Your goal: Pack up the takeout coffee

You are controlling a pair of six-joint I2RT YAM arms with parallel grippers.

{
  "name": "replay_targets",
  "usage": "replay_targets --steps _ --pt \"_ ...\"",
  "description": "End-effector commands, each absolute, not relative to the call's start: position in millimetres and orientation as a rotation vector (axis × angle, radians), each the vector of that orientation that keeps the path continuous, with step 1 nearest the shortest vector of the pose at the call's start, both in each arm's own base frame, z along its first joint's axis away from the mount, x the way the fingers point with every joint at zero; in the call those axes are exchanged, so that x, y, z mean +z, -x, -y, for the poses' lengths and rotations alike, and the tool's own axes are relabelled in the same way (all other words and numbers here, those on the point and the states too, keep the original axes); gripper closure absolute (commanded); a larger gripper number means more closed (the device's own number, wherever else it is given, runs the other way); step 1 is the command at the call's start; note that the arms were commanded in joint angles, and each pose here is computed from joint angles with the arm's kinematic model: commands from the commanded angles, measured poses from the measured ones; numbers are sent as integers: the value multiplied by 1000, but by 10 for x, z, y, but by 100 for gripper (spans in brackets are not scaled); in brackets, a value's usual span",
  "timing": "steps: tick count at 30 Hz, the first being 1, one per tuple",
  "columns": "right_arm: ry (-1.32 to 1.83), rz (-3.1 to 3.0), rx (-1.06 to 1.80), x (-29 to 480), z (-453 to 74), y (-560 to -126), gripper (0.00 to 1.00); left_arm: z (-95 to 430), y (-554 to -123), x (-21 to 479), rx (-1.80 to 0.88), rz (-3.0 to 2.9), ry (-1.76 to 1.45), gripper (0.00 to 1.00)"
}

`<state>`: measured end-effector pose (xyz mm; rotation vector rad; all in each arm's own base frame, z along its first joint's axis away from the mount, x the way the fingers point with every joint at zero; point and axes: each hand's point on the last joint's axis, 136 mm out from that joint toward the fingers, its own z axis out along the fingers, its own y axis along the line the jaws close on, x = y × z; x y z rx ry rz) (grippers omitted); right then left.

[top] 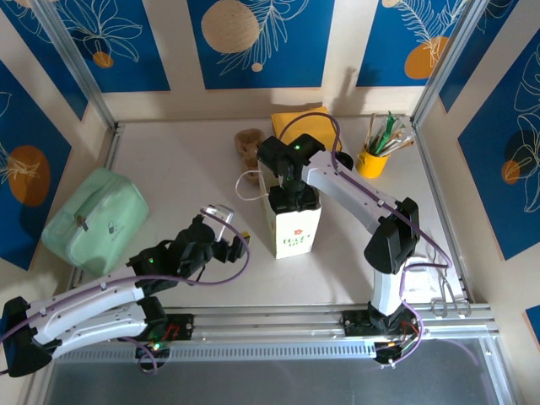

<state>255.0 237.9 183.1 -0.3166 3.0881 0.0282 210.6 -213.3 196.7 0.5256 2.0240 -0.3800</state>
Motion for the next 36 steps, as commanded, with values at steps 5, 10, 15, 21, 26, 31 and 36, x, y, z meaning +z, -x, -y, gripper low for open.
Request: replay_targets --steps 5,10,15,21,26,31,36 --pt "326 -3098 49 1831 -2400 -2530 38 2097 -2096 1961 -363 -2022 -523 8" --pt "326 -3107 44 1793 -2400 -2519 38 2096 -2095 1960 -365 -2023 -522 8" --pt "332 -3126 30 1736 -2399 -2494 38 2094 -2090 1954 -366 -2025 -523 8" --pt "333 -3134 27 1688 -2411 -2488 38 2085 -2089 1958 -365 -2023 -520 8" --pt "331 -3138 25 1644 -2413 -2496 38 2077 -2084 1953 -365 -2024 -520 8" --pt "331 -3140 26 1627 -2422 -2495 38 2071 -2083 1951 -363 -2023 -519 8" --pt "333 -3142 23 1609 -2423 -2496 38 2069 -2084 1957 -363 -2022 -518 8"
